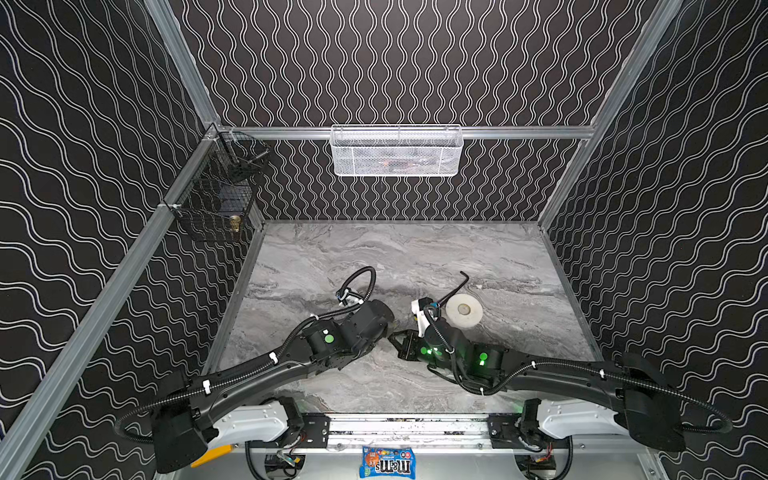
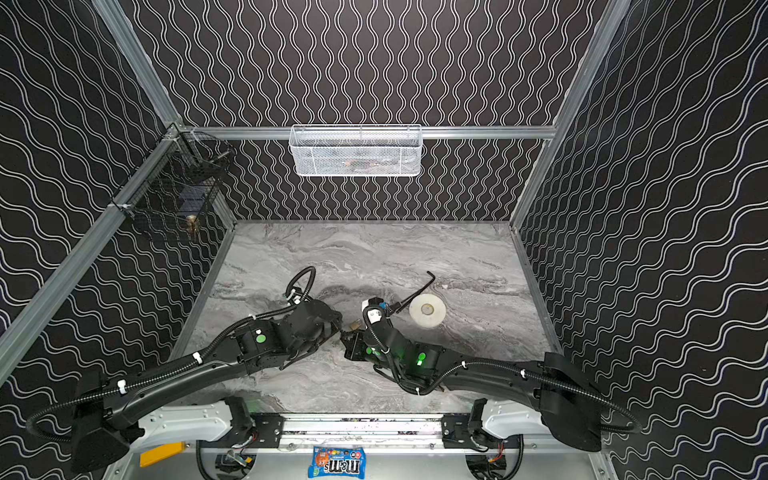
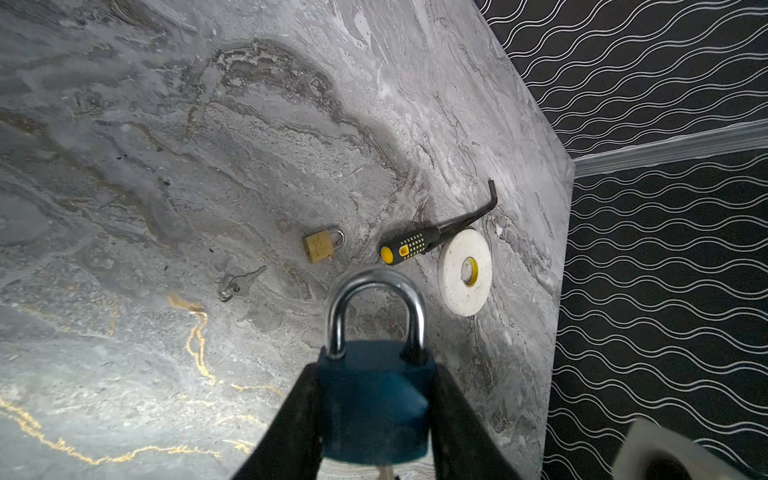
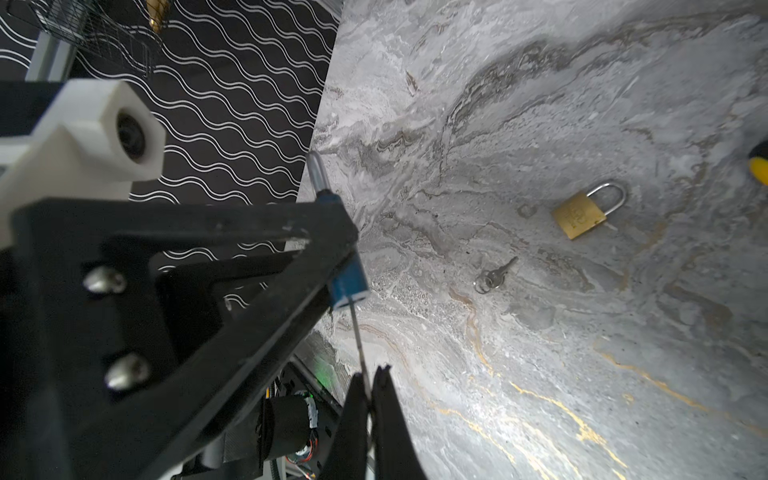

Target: Unlock with the key

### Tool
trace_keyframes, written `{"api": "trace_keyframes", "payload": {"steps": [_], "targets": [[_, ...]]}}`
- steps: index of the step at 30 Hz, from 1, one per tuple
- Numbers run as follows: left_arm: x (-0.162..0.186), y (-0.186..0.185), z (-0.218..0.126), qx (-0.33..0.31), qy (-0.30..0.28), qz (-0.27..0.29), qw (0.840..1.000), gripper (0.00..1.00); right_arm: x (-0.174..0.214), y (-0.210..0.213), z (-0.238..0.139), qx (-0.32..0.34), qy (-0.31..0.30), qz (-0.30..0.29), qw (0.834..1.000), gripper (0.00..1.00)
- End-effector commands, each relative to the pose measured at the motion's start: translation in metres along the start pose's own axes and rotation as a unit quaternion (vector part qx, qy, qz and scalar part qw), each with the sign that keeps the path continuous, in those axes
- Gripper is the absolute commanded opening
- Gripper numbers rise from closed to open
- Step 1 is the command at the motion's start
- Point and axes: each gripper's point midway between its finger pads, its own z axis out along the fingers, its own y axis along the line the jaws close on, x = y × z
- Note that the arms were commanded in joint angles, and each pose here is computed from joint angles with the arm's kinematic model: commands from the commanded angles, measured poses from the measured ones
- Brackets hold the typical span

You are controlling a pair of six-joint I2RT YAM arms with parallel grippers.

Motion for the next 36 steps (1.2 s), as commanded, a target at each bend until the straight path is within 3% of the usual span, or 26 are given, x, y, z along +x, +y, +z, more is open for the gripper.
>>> {"api": "trace_keyframes", "payload": {"steps": [1,11,19,25,36], "targets": [[0.010,-0.017,-0.004,0.035,0.035,-0.020,0.999,0.00,-0.021,0.010,-0.003,-0.007,-0.058,-0.004,0.998,0.00],[0.015,-0.016,-0.005,0.034,0.046,-0.014,0.998,0.00,-0.034,0.022,-0.002,-0.014,-0.088,-0.032,0.995,0.00],[0.001,-0.010,-0.009,0.019,0.012,0.002,1.000,0.00,-0.032,0.023,-0.007,-0.015,-0.080,-0.050,0.995,0.00],[-0.012,-0.010,-0.013,0.011,-0.019,0.011,1.000,0.00,-0.022,0.031,-0.010,-0.042,-0.053,-0.072,0.995,0.20],[-0.018,-0.012,-0.015,0.017,-0.035,0.005,0.999,0.00,-0.008,0.025,-0.015,-0.074,-0.034,-0.031,0.996,0.18]]}}
